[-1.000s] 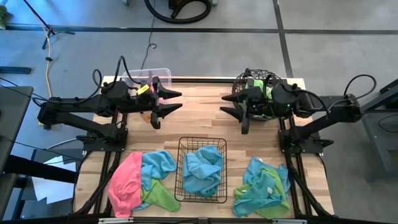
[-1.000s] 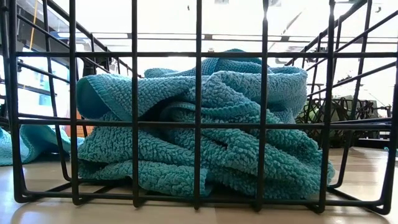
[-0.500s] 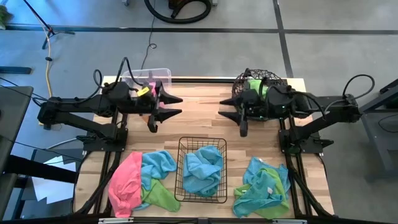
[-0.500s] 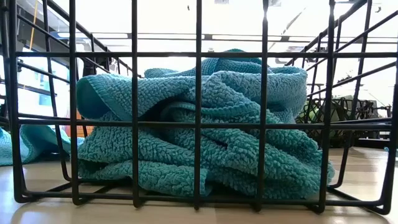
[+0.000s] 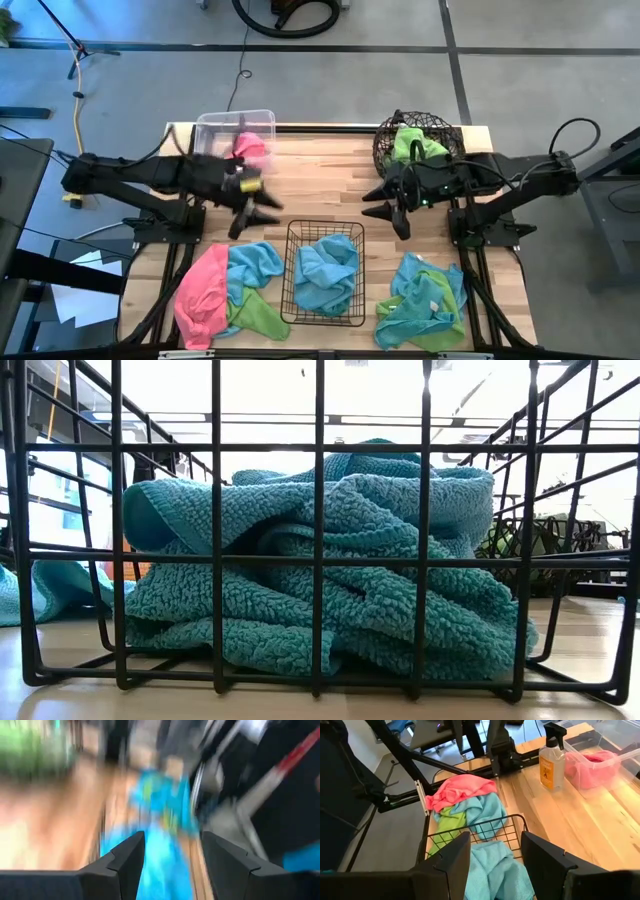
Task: Sort microfiber towel by color & place in baskets
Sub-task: Put the blue towel into the bottom basket
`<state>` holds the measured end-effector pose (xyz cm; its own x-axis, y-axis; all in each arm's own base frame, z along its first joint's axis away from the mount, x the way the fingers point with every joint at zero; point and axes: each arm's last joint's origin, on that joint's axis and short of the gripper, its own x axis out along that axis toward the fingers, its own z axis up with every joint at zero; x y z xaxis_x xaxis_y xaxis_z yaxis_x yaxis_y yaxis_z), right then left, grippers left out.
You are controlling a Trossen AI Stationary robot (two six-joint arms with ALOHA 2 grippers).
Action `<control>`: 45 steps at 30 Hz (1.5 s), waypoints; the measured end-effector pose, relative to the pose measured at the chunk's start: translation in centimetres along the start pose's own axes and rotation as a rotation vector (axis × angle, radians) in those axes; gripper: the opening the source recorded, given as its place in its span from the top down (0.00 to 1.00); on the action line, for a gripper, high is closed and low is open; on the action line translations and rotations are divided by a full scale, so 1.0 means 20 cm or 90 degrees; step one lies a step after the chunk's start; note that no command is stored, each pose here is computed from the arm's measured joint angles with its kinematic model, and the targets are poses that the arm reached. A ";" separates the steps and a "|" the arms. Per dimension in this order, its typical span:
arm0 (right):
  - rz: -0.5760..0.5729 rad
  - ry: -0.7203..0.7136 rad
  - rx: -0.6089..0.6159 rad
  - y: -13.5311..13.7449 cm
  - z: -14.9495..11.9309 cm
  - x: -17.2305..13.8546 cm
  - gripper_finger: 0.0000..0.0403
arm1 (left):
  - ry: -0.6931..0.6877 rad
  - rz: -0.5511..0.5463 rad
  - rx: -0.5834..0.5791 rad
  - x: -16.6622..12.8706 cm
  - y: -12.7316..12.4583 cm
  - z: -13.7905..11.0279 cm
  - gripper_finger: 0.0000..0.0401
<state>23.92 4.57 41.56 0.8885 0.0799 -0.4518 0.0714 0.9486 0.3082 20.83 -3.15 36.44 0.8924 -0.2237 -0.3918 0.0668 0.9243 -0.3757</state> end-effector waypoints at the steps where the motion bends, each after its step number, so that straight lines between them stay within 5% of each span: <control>1: -0.001 -0.001 -0.001 0.00 0.00 0.00 0.57 | 0.059 0.008 -0.018 0.00 -0.01 -0.05 0.54; 7: -0.006 -0.001 -0.003 0.00 0.00 0.01 0.57 | 0.361 0.060 -0.064 0.01 -0.13 -0.33 0.57; 11: -0.026 -0.004 -0.003 0.00 0.00 0.02 0.57 | 0.480 0.118 0.001 0.03 -0.19 -0.46 0.57; 19: -0.037 0.008 0.001 0.00 -0.01 0.07 0.57 | 0.501 0.098 0.160 0.21 -0.20 -0.65 0.57; 30: -0.050 0.042 0.002 0.00 -0.04 0.17 0.57 | 0.519 0.174 0.202 0.33 0.08 -0.91 0.57; 45: -0.053 0.051 0.000 0.00 -0.05 0.20 0.57 | 0.495 0.194 0.192 0.35 0.20 -1.06 0.57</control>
<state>27.10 5.22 38.98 0.8403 0.0257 -0.5415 0.1430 0.9530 0.2672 17.80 -7.49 14.35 0.3426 0.0003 -0.9395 0.0888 0.9955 0.0327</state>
